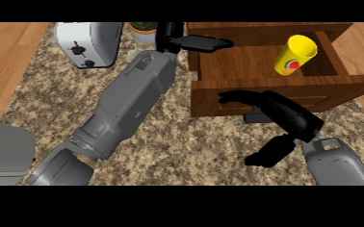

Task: Pick up the cup, place it into the drawer and close the drawer

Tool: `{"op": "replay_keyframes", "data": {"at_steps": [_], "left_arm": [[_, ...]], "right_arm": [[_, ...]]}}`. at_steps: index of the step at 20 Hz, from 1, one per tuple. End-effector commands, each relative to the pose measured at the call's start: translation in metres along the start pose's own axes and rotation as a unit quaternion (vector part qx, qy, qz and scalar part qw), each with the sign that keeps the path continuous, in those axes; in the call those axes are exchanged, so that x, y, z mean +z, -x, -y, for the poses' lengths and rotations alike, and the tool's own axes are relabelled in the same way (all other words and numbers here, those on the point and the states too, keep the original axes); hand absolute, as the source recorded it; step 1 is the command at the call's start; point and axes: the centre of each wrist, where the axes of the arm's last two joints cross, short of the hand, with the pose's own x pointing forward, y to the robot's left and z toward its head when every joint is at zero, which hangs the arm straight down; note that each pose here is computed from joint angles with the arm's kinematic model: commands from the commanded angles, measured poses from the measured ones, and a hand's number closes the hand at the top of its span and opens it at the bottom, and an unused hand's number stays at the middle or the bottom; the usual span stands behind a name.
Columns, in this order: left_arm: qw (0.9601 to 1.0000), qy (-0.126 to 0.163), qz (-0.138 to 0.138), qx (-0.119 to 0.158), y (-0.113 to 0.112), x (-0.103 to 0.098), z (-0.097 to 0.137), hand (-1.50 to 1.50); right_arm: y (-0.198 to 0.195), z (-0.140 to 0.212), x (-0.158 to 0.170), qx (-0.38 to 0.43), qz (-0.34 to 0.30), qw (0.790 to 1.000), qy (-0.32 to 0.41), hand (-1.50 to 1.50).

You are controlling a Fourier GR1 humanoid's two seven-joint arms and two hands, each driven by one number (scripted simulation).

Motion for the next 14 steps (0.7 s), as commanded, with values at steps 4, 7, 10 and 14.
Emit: {"op": "replay_keyframes", "data": {"at_steps": [4, 7, 10, 14], "left_arm": [[0.9995, -0.009, 0.008, 0.030, 0.012, 0.011, -0.025, -1.50], [0.9990, -0.012, 0.012, 0.040, 0.012, 0.016, -0.043, -1.50], [0.9991, -0.011, 0.010, 0.041, 0.011, 0.020, -0.049, -1.50], [0.9990, -0.012, 0.005, 0.043, 0.015, 0.029, -0.062, -1.50]], "right_arm": [[0.060, -0.032, -0.031, 0.050, -0.077, 0.994, -0.059, -1.50], [0.086, -0.044, -0.047, 0.057, -0.102, 0.991, -0.058, 1.50], [0.115, -0.037, -0.051, 0.053, -0.129, 0.990, -0.035, 1.50], [0.121, -0.016, -0.071, 0.047, -0.098, 0.994, 0.015, 1.50]]}}
